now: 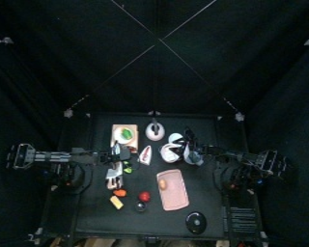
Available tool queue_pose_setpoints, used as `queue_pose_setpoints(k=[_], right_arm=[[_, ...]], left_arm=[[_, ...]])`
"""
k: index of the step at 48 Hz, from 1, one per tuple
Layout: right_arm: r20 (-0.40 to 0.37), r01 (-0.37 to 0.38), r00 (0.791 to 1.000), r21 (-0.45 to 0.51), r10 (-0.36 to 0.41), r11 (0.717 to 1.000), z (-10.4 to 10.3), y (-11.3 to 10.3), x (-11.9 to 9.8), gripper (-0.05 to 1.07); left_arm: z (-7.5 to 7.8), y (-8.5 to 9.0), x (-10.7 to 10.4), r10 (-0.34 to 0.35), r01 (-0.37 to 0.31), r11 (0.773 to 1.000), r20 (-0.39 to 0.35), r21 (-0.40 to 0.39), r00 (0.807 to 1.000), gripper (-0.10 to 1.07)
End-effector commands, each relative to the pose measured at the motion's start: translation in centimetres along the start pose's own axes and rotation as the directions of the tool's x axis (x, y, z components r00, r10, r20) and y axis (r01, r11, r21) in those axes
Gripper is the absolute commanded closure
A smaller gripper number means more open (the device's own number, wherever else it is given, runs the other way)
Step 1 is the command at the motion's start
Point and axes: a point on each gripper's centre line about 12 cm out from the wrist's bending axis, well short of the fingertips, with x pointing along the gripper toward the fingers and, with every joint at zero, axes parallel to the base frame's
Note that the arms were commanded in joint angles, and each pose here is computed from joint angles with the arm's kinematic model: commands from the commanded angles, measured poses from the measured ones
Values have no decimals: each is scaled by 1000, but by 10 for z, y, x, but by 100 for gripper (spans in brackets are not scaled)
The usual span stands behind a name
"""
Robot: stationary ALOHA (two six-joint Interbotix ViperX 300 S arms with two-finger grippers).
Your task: Grab starfruit
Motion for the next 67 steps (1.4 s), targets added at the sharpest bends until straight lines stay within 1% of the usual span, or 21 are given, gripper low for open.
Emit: queue_pose_setpoints(k=[1,7,12,16,18,22,25,26,27,30,32,37,39,40,42,48,52,55,60,62,67], right_arm=[[30,-13,999,-14,13,1000,12,4,1,15],[28,-13,1000,-15,13,1000,11,4,1,15],[30,-13,999,-16,14,1000,12,4,1,15],[30,-13,999,-16,14,1000,12,4,1,15],[30,-13,999,-16,14,1000,12,4,1,15],[28,-13,1000,-15,13,1000,11,4,1,15],[30,-13,999,-16,14,1000,12,4,1,15],[30,-13,999,-16,14,1000,12,4,1,15],[30,-13,999,-14,13,1000,12,4,1,15],[30,-13,999,-16,14,1000,12,4,1,15],[30,-13,999,-16,14,1000,12,4,1,15],[30,-13,999,-16,14,1000,12,4,1,15],[30,-13,999,-16,14,1000,12,4,1,15],[28,-13,1000,-15,13,1000,11,4,2,15],[28,-13,1000,-15,13,1000,11,4,2,15],[28,-13,1000,-15,13,1000,11,4,2,15],[28,-13,1000,-15,13,1000,11,4,2,15],[28,-13,1000,-15,13,1000,11,4,2,15],[30,-13,999,-16,14,1000,12,4,1,15],[30,-13,999,-16,14,1000,12,4,1,15],[30,-13,999,-16,14,1000,12,4,1,15]], left_arm=[[12,3,4,49,-47,997,-25,64,999,18],[9,-7,21,71,-60,984,-63,166,995,14],[5,-15,33,80,-58,972,-89,227,993,5],[3,-17,40,84,-56,968,-107,244,991,-2],[0,-18,45,87,-53,967,-128,250,988,-6],[-6,-19,52,99,-49,962,-173,269,980,-7],[-12,-22,56,112,-40,949,-218,311,969,-6],[-15,-23,58,122,-31,939,-247,341,961,-6],[-16,-24,60,128,-25,931,-262,363,957,-6],[-20,-27,65,150,-2,908,-322,418,935,-6],[-23,-28,72,162,23,898,-379,440,911,-6],[-30,-33,85,167,86,889,-494,449,853,-6],[-31,-35,89,164,107,887,-522,450,837,-6],[-32,-36,93,159,125,885,-544,449,824,-6],[-33,-40,100,145,161,878,-571,450,808,-6],[-33,-48,109,100,230,862,-597,451,796,-6],[-36,-49,112,80,264,854,-615,448,784,-6],[-40,-45,114,74,274,856,-628,439,775,-6],[-44,-37,116,73,282,855,-639,436,766,-6],[-45,-34,116,75,286,851,-640,441,765,-6],[-49,-28,120,73,293,848,-645,441,760,-6]])
